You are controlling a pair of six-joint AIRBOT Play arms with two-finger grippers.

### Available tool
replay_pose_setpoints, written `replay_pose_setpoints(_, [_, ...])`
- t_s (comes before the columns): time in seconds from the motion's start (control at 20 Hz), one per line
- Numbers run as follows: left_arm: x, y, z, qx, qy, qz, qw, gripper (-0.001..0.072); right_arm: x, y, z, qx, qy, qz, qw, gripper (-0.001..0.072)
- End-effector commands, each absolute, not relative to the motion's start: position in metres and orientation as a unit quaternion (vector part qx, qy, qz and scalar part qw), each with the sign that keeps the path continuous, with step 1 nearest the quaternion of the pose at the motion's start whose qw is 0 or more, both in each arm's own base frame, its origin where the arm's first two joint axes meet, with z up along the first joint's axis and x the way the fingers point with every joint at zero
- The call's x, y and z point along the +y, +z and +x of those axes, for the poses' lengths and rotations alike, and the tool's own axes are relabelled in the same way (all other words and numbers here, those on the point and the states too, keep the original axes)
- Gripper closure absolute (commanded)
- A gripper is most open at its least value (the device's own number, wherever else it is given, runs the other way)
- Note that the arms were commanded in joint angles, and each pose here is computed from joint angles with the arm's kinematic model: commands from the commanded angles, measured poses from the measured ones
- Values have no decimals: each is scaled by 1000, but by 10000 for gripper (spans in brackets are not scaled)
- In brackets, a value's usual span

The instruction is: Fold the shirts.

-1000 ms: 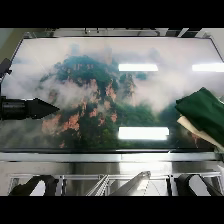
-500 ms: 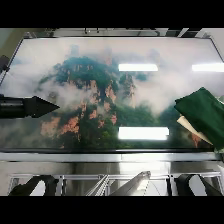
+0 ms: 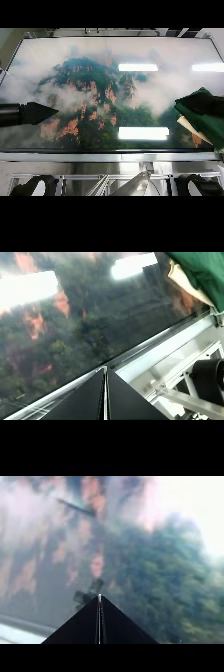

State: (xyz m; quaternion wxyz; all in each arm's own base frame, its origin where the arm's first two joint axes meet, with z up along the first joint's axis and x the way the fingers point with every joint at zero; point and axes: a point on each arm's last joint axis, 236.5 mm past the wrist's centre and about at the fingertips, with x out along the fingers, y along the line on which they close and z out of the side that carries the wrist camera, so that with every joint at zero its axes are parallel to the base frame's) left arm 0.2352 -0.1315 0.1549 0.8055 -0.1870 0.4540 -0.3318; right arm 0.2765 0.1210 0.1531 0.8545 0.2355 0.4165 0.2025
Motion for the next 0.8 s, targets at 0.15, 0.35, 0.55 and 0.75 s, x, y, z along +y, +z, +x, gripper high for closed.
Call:
replay_pose_setpoints(0.15, [-139,123,205,453,-331,-188,806,687,168,149,265,401,265,223,848,691])
replay_pose_setpoints(0.35, [-140,111,200,467,-330,-198,796,690,170,150,264,400,268,228,846,691])
replay_pose_setpoints(0.55, [-140,110,199,468,-331,-198,795,690,170,150,264,400,268,228,846,691])
replay_pose_setpoints(0.75, [-140,110,199,468,-331,-198,795,690,170,150,264,400,268,228,846,691])
